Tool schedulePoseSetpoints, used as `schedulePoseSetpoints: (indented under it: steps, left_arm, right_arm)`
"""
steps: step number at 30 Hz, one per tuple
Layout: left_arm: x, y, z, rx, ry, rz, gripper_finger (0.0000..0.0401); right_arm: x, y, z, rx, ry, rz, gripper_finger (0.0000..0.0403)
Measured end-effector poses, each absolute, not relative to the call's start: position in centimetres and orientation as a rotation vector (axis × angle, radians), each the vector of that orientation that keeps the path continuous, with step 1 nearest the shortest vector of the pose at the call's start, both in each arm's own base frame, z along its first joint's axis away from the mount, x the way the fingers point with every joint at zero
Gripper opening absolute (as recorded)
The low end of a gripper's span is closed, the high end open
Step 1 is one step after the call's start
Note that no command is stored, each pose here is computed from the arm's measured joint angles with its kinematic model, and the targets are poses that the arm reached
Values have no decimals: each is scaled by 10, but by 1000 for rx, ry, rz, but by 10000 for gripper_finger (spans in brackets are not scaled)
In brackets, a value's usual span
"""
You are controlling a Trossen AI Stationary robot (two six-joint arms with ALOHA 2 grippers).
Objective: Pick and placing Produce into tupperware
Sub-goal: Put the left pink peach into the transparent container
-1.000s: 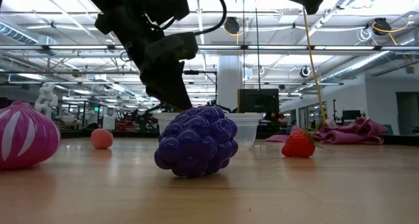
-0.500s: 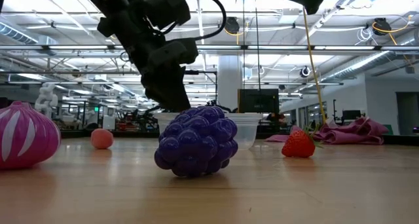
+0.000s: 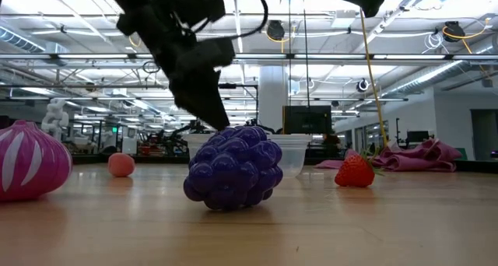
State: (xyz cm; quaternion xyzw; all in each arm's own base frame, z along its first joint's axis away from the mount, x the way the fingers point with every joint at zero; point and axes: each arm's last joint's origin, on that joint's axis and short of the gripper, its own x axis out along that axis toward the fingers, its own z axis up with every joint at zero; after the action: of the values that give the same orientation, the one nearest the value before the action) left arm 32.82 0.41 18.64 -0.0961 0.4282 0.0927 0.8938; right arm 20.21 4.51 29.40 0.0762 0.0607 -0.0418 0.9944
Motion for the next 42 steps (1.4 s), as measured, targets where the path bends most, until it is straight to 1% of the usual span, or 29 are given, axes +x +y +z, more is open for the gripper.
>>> schedulePoseSetpoints:
  steps: [3, 6, 10, 14, 21, 29, 35, 42]
  left_arm:
    - [319, 9, 217, -189, 904, 202, 184]
    - [302, 9, 247, -196, 945, 215, 182]
    - [273, -4, 266, -283, 1011, 245, 184]
    - [259, -25, 252, -315, 1069, 284, 182]
    - [248, -45, 211, -349, 1169, 339, 184]
    - [246, -46, 199, -372, 1162, 345, 195]
    - [246, -46, 199, -384, 1159, 362, 216]
    - [253, -48, 185, -382, 1200, 379, 240]
  right_arm:
    - [202, 45, 294, 154, 122, -84, 317]
    - [202, 45, 294, 154, 122, -84, 317]
    - [202, 45, 294, 152, 126, -84, 317]
    - [202, 45, 293, 123, 130, -83, 317]
    - [202, 45, 294, 122, 128, -82, 317]
    - [202, 45, 294, 130, 121, -81, 317]
    - [202, 45, 294, 131, 118, -81, 317]
    - [202, 45, 294, 131, 119, -81, 317]
